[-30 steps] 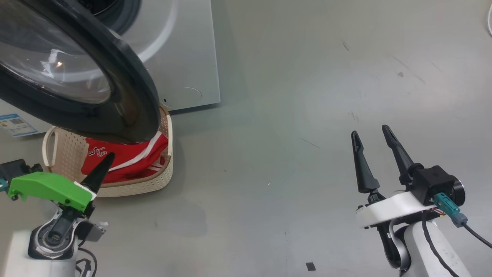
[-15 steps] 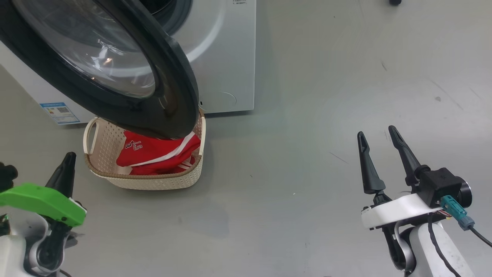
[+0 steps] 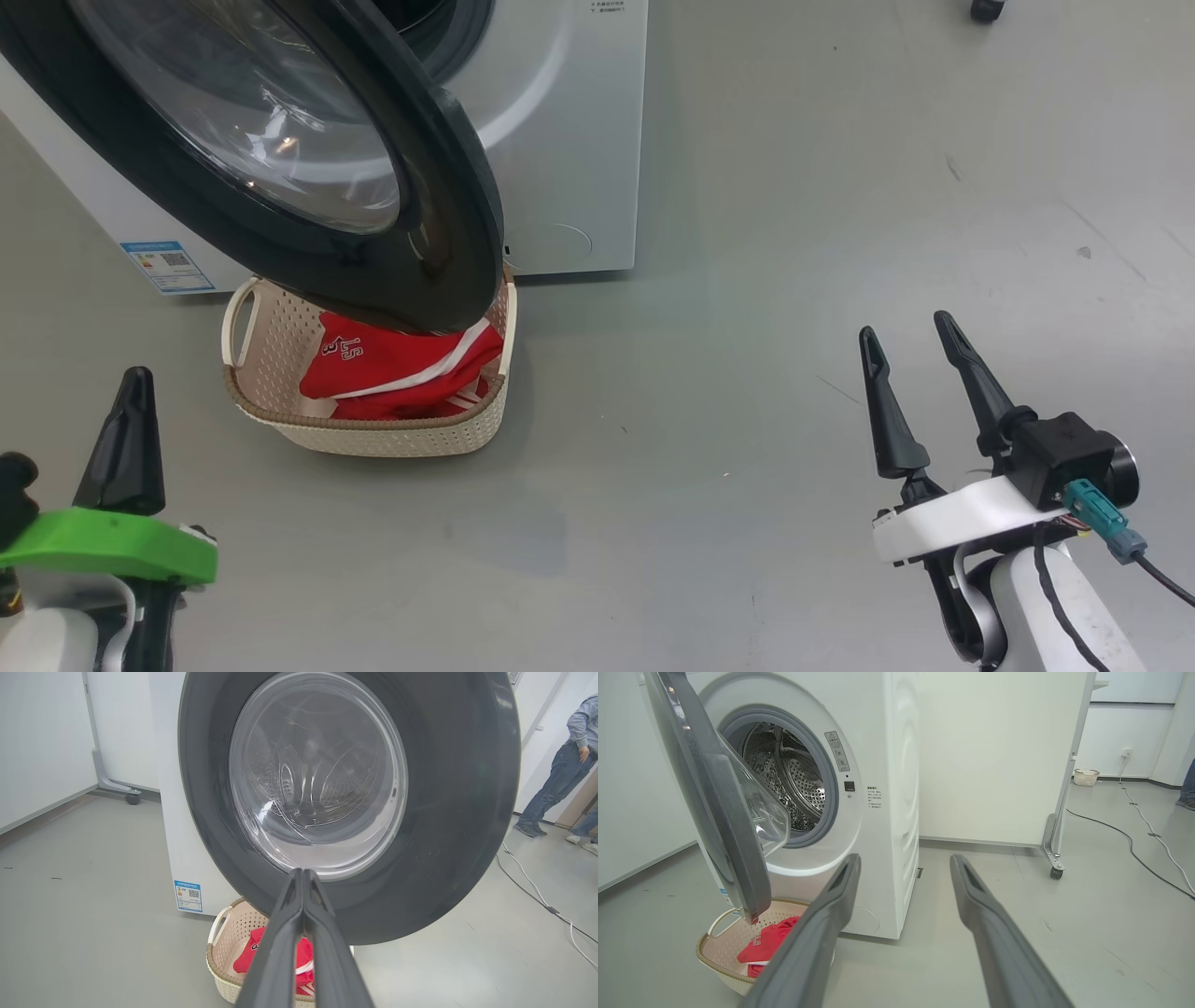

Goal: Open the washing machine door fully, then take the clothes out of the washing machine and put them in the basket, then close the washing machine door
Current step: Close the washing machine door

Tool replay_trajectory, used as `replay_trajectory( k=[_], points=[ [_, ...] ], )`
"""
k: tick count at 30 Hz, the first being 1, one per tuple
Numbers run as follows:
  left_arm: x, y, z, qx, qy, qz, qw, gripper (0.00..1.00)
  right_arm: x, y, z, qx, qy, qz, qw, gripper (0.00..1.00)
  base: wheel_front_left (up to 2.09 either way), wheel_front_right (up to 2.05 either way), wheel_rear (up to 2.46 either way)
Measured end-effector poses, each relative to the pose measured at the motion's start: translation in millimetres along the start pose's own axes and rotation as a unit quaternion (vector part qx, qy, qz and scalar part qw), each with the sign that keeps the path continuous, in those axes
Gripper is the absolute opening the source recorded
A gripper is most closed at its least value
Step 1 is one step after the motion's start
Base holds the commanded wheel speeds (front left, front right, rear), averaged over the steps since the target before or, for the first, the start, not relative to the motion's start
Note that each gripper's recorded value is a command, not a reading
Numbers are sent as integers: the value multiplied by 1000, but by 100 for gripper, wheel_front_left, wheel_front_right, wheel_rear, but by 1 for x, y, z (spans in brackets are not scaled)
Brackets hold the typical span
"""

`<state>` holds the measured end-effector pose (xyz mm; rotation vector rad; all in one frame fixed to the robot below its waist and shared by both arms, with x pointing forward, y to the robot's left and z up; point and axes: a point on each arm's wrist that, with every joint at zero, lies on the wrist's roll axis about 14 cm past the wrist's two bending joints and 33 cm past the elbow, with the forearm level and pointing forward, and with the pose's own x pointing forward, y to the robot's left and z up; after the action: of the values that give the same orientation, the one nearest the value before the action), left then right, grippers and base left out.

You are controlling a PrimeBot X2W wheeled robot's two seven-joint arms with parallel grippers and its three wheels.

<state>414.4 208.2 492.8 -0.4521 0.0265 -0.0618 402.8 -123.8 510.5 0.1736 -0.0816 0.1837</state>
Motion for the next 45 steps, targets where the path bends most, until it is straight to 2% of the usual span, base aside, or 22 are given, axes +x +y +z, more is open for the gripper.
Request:
replay_trajectory(
  k=[3, 4, 5, 6, 7, 17, 45],
  points=[
    [-3, -1, 3, 12, -18, -1, 1000, 0, -2, 1, -2, 0, 4, 2, 1000, 100, 0, 0, 0],
    [-4, -1, 4, 24, -23, -4, 999, 22, -2, 1, -3, 1, 4, 2, 1000, 100, 0, 0, 0],
    [-5, -1, 4, 39, -25, -7, 999, 83, -2, 1, -3, 1, 4, 2, 1000, 100, 0, 0, 0],
    [-5, -1, 4, 39, -25, -7, 999, 100, -2, 1, -3, 1, 4, 2, 1000, 100, 0, 0, 0],
    [-8, 1, -1, 56, -16, -8, 998, 100, -2, 2, -3, 1, 4, 3, 1000, 100, 0, 0, 0],
    [-13, -3, -18, 74, 10, -16, 997, 100, -2, 6, -4, 6, 5, 6, 1000, 100, 0, 0, 0],
    [-14, -4, -26, 72, 12, -5, 997, 100, 0, 5, -6, 11, 7, 2, 1000, 100, 0, 0, 0]
  ],
)
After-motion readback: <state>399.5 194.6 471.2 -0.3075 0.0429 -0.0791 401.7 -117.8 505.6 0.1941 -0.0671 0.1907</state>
